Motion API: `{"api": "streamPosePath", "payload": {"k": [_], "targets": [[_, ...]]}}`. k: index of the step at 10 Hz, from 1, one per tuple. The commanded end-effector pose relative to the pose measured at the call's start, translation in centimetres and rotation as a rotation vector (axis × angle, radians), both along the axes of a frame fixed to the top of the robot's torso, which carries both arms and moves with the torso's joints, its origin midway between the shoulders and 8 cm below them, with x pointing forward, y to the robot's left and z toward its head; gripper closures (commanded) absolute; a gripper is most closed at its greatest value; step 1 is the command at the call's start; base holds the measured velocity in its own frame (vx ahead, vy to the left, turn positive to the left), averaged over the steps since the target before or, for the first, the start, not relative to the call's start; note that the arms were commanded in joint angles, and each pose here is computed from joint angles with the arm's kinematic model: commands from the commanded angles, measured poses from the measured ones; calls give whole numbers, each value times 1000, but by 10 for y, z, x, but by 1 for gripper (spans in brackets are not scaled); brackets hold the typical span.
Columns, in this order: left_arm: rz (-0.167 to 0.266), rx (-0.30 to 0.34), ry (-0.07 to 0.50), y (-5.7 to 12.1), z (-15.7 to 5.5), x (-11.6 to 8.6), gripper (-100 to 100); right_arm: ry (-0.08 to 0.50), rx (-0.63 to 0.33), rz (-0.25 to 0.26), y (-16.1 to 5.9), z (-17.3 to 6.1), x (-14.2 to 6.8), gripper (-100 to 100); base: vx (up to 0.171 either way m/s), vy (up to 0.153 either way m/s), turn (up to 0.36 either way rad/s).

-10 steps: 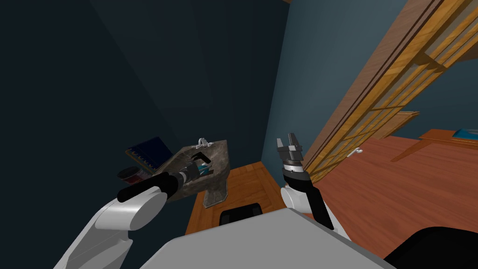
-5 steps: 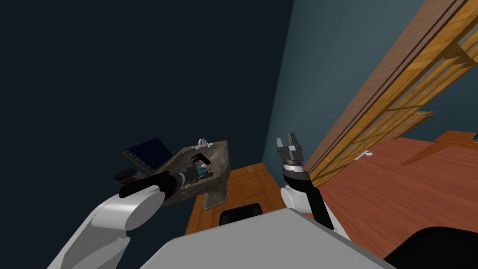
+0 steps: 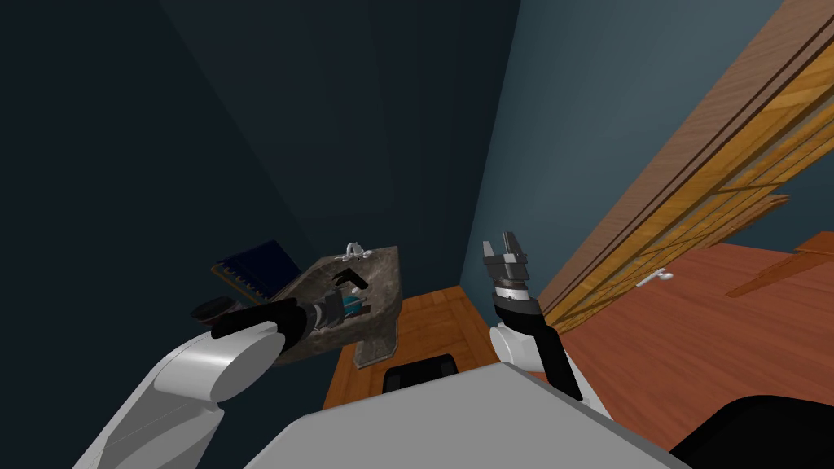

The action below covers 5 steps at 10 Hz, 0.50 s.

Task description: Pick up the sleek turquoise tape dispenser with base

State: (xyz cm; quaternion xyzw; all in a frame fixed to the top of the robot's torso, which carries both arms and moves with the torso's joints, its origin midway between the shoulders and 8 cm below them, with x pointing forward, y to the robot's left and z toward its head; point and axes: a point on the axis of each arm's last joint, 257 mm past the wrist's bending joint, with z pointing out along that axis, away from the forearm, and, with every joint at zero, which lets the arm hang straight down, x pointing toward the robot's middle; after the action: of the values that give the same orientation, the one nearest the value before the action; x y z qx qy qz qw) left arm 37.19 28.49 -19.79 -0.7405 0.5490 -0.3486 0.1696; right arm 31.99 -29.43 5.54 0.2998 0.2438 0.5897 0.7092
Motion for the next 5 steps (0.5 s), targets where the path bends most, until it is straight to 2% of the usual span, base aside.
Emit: {"api": "streamPosePath", "payload": {"k": [1, 5], "targets": [[-1, 6, 37, 2, -1, -8, -100, 0, 0, 0, 0, 0, 0, 0, 59, -26, 84], [-1, 28, 124, 5, -8, -26, -100, 0, 0, 0, 0, 0, 0, 0, 66, -16, 71]]}}
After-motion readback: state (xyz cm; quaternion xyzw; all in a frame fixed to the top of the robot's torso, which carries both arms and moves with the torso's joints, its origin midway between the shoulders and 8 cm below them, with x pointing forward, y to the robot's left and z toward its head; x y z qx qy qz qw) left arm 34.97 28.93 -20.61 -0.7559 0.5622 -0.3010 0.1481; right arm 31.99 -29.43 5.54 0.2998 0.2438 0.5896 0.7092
